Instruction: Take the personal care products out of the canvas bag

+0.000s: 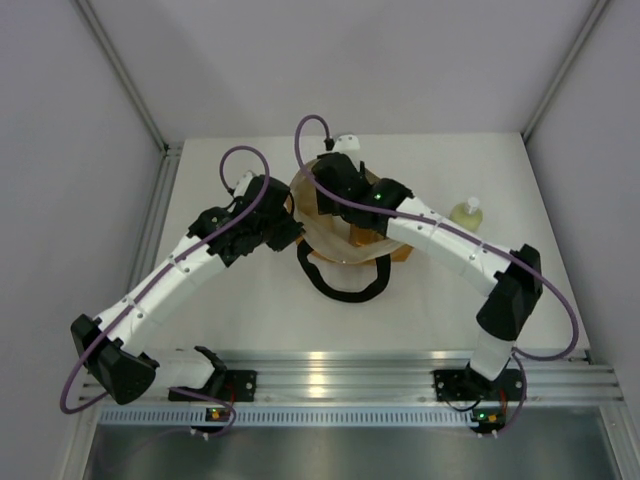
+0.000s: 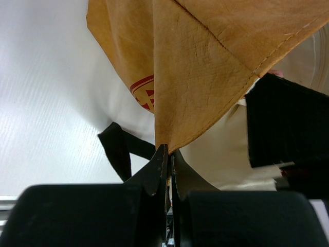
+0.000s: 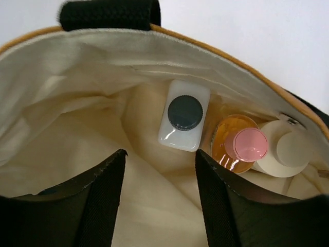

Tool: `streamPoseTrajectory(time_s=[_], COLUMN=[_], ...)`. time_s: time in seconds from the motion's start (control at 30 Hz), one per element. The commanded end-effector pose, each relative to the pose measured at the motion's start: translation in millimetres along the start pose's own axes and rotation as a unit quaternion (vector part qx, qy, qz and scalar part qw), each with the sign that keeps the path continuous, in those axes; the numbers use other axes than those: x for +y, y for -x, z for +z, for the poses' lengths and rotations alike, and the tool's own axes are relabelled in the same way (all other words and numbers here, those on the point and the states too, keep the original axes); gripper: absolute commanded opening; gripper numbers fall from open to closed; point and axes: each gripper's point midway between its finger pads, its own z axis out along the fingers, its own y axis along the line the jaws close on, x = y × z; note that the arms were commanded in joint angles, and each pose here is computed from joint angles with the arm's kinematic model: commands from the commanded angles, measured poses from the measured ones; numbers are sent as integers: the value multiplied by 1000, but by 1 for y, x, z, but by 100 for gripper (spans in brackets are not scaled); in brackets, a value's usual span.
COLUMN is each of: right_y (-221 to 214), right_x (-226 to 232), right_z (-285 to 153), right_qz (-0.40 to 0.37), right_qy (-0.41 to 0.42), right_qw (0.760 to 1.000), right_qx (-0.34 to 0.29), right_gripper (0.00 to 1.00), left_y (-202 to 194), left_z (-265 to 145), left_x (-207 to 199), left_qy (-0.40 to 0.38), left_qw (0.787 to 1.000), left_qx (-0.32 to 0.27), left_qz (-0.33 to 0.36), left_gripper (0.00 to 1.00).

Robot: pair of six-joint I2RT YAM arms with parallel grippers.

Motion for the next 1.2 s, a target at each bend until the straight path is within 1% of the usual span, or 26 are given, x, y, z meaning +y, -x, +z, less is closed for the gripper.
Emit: streamPoseTrajectory(time_s=[0.0,0.1,0.2,0.43,0.67,0.93,1.17], right_y=[11,6,1,-12,-22,-45,-56], right_x=[-2,-5,-4,-18,-24,-32,-31], right_z=[4,17,28,54,65,83,95], right_qz=[3,-7,-23,-12,-17,4,15], right_qy=[-29,-45,-54,-69,-83,-92,-101], right_qw=[999,999,998,997,996,994,993], right_qx=[-16,-11,-5,20,28,54,60], right_gripper=[56,58,58,57,57,57,57], left_y=[2,1,1,0,1,0,0], left_z=[-11,-11,-12,-13,-15,-16,-18], left_x=[-15,-15,-16,-16,-14,-13,-11], left_qy=[-32,-33,-34,-35,-37,-38,-39], left_qw=[999,999,999,999,999,999,999], left_qx=[5,6,6,9,8,8,9], left_qz=[-15,-13,-11,-7,-4,-6,-9], left_gripper=[0,0,0,0,0,0,0])
